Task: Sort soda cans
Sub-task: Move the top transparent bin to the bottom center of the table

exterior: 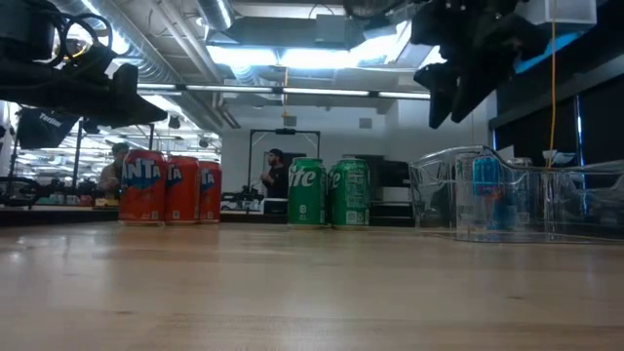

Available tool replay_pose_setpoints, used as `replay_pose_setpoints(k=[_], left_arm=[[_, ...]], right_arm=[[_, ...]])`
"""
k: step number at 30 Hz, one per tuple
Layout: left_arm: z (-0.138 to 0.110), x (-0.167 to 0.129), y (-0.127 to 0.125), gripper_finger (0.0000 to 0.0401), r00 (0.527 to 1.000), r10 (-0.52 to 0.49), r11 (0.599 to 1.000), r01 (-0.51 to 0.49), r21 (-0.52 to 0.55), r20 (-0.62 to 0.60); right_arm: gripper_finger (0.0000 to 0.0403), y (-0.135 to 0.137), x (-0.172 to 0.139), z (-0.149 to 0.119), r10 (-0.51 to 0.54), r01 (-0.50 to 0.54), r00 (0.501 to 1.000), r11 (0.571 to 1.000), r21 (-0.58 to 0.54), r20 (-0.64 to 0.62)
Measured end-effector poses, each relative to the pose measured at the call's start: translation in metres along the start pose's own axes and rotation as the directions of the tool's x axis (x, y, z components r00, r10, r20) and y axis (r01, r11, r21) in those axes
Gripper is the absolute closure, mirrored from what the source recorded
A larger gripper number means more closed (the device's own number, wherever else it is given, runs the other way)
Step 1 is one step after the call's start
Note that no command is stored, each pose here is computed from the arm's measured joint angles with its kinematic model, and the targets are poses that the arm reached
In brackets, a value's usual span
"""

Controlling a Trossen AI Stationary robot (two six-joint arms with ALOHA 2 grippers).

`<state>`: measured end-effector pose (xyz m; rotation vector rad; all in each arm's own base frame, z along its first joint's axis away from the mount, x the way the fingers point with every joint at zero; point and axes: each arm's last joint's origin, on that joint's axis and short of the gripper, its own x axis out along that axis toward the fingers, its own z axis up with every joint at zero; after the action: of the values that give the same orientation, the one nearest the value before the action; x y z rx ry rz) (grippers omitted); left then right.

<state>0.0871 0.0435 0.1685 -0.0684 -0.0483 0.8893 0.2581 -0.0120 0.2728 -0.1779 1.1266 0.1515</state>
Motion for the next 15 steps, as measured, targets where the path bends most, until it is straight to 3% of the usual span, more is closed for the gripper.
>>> replay_pose_setpoints(k=[7, 15], left_arm=[[0.000, 0.000, 0.000, 0.0368, 1.000, 0.000, 1.000, 0.000, 0.000, 0.000], [0.000, 0.000, 0.000, 0.0368, 1.000, 0.000, 1.000, 0.000, -0.019, 0.000]], right_arm=[[0.0178, 0.015, 0.017, 0.005, 0.088, -0.085, 0.995, 0.994, 0.062, -0.046], [0.0178, 0.022, 0.024, 0.003, 0.052, -0.038, 0.990, 0.994, 0.107, -0.132]])
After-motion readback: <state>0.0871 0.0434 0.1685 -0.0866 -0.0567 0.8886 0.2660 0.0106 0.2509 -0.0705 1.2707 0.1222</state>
